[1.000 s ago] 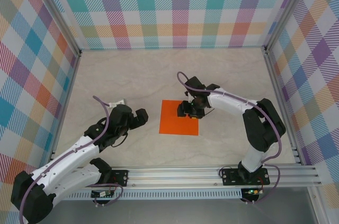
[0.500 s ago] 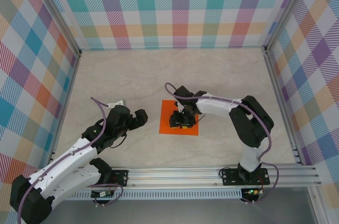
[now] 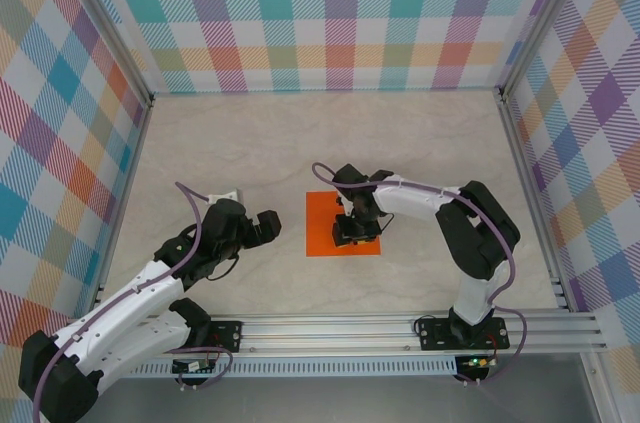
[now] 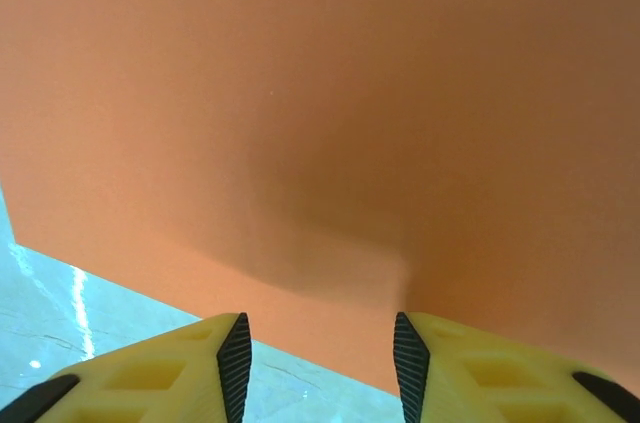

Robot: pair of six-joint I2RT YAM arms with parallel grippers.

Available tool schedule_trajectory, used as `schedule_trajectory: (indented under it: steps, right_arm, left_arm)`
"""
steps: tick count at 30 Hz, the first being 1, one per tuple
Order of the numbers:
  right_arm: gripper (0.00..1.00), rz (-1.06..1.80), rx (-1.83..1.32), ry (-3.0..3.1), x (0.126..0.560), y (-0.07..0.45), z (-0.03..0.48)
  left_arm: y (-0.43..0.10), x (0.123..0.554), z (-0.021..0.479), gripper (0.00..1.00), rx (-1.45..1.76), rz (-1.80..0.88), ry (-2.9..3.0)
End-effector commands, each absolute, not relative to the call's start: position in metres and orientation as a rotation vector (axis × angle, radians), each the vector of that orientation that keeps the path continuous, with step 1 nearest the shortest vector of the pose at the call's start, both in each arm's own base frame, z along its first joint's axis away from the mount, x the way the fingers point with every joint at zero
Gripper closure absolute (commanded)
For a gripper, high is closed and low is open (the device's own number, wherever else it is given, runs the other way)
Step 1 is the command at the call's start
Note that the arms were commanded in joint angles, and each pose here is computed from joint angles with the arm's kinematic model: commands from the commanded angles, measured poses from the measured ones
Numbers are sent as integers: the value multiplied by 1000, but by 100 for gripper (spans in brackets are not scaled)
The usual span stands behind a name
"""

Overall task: Fold a paper plane with a square sheet of paper (pick it up from the middle)
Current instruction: Move the square sheet of paper to the center of the table.

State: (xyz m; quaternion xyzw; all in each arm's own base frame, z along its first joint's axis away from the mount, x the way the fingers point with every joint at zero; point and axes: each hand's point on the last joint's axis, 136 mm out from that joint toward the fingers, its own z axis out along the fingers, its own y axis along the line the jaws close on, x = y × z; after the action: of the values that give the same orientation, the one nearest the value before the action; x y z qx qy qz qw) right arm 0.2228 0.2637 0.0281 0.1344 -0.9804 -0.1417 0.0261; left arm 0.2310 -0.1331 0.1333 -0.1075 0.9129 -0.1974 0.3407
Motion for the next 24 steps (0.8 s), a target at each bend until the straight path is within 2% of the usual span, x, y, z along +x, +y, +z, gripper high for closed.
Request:
schedule_trajectory:
  steps: [1,11,17,24]
  right_arm:
    - [51,-464,398,-3100,237,267,57]
    - [25,-154,38,-3190,277,265,50]
    - [18,-53,10,-3193,292,270,48]
    - [12,-61,54,-3161,293,286,36]
  left_arm:
    - [-131,232,131,0,-269,-501,2387]
    - [-137,237,112,0,-331,-513,2459]
    - [-138,239,108,0,-332,-519,2477]
    - [-140,239,102,0,-320,-525,2501]
